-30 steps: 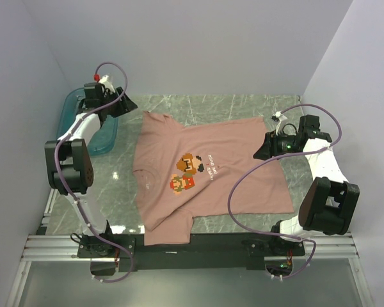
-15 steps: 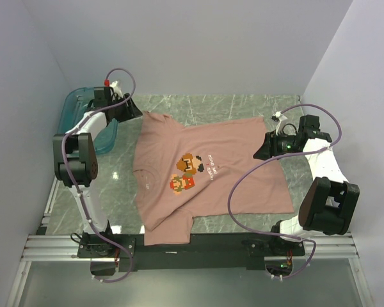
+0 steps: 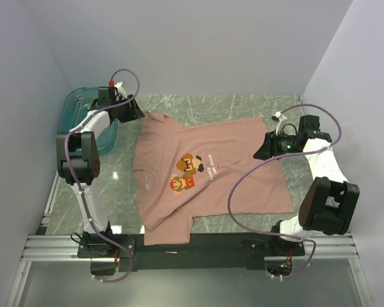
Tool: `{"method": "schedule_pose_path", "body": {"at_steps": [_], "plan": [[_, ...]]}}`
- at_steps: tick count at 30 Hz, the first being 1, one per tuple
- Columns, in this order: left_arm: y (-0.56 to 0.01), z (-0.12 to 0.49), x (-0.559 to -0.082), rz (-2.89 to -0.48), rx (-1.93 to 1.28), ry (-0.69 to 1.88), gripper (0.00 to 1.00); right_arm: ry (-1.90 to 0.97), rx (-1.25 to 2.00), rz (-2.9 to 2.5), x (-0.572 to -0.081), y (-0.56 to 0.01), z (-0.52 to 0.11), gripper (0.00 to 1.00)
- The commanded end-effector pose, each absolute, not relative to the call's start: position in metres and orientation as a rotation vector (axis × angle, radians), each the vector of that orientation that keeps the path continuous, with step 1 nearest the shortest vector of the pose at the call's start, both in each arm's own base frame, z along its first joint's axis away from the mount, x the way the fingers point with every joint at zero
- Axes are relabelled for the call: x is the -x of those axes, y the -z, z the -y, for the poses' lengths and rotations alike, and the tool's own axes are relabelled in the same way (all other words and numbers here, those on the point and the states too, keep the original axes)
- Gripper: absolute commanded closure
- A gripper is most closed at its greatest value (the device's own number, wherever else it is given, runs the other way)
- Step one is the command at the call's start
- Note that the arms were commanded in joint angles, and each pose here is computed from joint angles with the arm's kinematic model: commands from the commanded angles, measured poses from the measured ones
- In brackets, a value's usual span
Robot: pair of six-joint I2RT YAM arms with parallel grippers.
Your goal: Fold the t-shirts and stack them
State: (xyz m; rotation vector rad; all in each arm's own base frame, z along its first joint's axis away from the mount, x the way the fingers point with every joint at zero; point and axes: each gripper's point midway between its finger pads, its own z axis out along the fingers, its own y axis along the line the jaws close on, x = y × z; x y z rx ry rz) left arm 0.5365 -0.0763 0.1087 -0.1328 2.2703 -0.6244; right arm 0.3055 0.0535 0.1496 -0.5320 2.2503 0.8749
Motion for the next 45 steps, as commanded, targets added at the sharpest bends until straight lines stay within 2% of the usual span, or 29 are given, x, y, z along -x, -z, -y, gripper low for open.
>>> {"method": "schedule_pose_path", "body": {"at_steps": [1,45], "plan": [[-0.121,0.075,-0.547,-2.238,0.094,0.591,0.43,-0.868,0.549,-2.222,-0.311,-0.157,-0.051,0.44],[-0.108,0.086,-0.552,-2.295,0.029,0.506,0.45,-0.877,0.56,-2.213,-0.31,-0.16,-0.053,0.44]]}}
